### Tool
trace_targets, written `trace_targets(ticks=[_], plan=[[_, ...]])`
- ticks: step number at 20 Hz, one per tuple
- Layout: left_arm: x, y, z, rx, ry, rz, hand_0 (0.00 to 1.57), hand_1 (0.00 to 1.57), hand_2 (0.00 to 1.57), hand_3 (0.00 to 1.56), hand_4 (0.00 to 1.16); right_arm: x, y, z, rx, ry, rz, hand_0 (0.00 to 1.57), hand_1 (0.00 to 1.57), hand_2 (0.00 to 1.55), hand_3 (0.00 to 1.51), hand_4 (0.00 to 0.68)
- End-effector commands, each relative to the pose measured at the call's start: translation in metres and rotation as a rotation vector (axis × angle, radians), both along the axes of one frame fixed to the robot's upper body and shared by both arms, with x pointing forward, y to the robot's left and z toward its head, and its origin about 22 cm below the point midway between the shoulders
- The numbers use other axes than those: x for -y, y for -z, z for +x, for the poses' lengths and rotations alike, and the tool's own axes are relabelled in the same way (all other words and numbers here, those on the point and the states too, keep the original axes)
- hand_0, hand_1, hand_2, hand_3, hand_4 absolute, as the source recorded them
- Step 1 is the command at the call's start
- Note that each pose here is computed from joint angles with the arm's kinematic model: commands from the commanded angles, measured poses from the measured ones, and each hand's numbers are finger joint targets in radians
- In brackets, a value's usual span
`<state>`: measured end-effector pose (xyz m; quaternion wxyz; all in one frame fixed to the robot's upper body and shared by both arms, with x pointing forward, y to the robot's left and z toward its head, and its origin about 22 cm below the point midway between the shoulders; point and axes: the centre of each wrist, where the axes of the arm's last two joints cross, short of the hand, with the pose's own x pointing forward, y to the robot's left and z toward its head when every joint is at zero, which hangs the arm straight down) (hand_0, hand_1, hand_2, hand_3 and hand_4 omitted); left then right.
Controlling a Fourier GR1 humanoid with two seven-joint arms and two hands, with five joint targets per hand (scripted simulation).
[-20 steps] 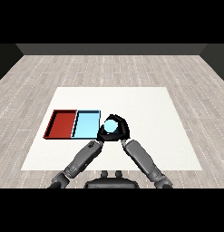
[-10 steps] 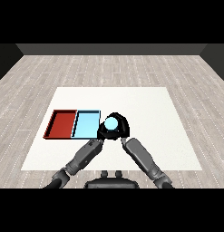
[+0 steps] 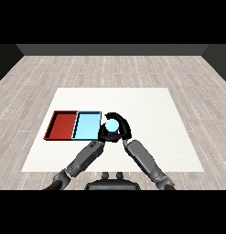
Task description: Pick the blue can and put it in the blue box
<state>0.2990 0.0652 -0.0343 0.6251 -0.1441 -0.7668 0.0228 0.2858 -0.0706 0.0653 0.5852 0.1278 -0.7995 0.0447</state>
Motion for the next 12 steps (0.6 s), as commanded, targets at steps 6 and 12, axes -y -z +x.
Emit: trace_targets(ticks=[6,12], plan=[[0.006,0.012,-0.0049,0.028,0.004,0.007,1.57,1.57,1.57,1.52,1.13,-0.004,-0.001,0.019,0.023,0.016,-0.023,0.00,0.00,0.00,0.00,0.000],[-0.004,0.003,0.0226,0.021,-0.045,0.028,1.57,1.57,1.57,1.53,1.14,0.035,-0.004,-0.014,0.047,0.051,0.066,0.00,0.00,0.00,0.00,0.000]])
